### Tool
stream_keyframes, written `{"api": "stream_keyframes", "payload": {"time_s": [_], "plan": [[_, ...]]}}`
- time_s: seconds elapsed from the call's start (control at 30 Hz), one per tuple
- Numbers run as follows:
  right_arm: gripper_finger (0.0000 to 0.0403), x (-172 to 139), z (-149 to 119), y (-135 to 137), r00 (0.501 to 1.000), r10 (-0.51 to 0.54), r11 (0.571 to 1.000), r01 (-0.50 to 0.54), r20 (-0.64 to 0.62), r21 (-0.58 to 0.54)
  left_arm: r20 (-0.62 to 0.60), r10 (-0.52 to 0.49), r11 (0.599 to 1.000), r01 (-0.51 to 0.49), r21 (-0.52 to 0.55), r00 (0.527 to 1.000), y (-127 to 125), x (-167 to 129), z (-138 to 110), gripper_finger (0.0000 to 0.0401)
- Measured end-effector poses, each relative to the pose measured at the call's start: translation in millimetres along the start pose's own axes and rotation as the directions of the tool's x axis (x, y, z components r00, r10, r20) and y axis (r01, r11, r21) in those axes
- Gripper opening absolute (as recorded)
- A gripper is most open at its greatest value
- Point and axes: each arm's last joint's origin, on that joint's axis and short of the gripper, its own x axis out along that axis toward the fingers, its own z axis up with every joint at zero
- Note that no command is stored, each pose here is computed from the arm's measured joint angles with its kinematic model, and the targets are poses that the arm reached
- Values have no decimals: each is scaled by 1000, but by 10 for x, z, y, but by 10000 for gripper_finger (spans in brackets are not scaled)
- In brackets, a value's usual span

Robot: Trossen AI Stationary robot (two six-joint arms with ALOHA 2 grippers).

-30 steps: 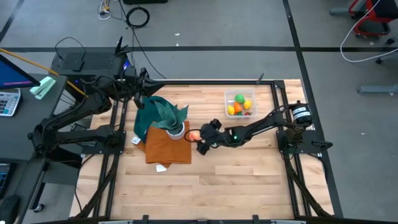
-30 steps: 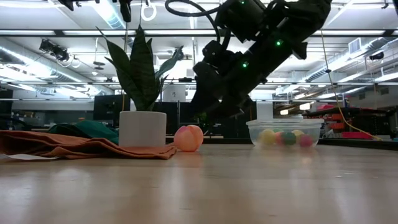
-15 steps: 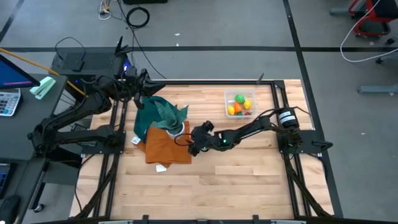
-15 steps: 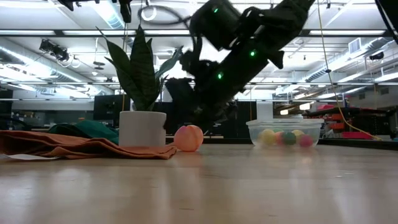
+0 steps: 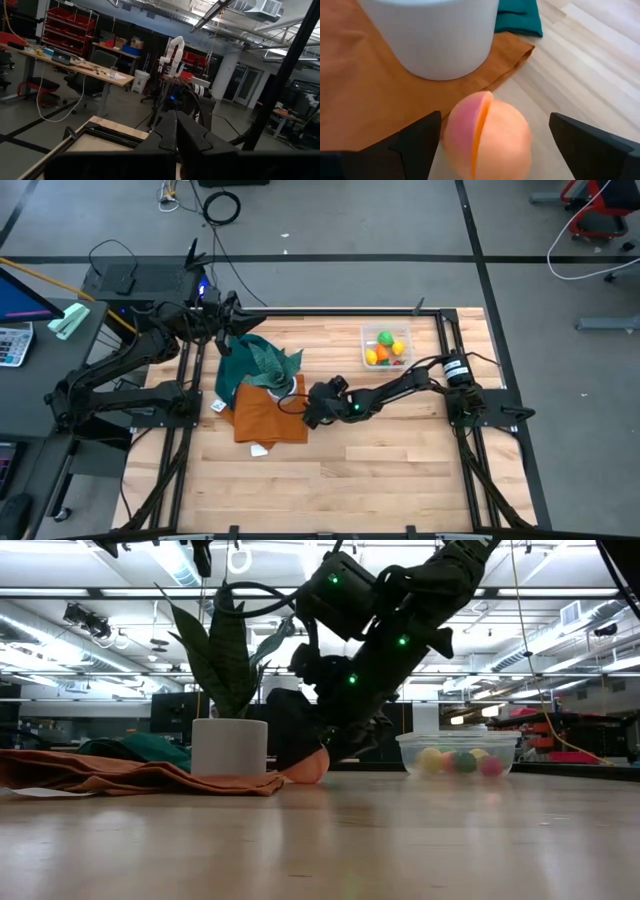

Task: Pick and placing Produce into tupperware
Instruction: Put the peach into the transparent bin

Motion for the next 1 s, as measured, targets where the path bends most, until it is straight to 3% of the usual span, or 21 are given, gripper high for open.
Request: {"api": "stream_keyframes", "payload": {"time_s": [0.33, 0.63, 1.0], "plan": [[260, -1, -9, 2, 1000, 17, 1000, -16, -19, 15, 0, 0, 1000, 0, 0, 1000, 0, 0, 0, 26], [185, -74, 51, -13, 1000, 21, 999, -21, -18, -27, 0, 0, 1000, 0, 0, 1000, 0, 0, 0, 9], [189, -417, 318, -278, 995, -89, 992, 84, -52, -96, 1, 0, 1000, 0, 3, 1000, -1, 0, 1, 23]]}}
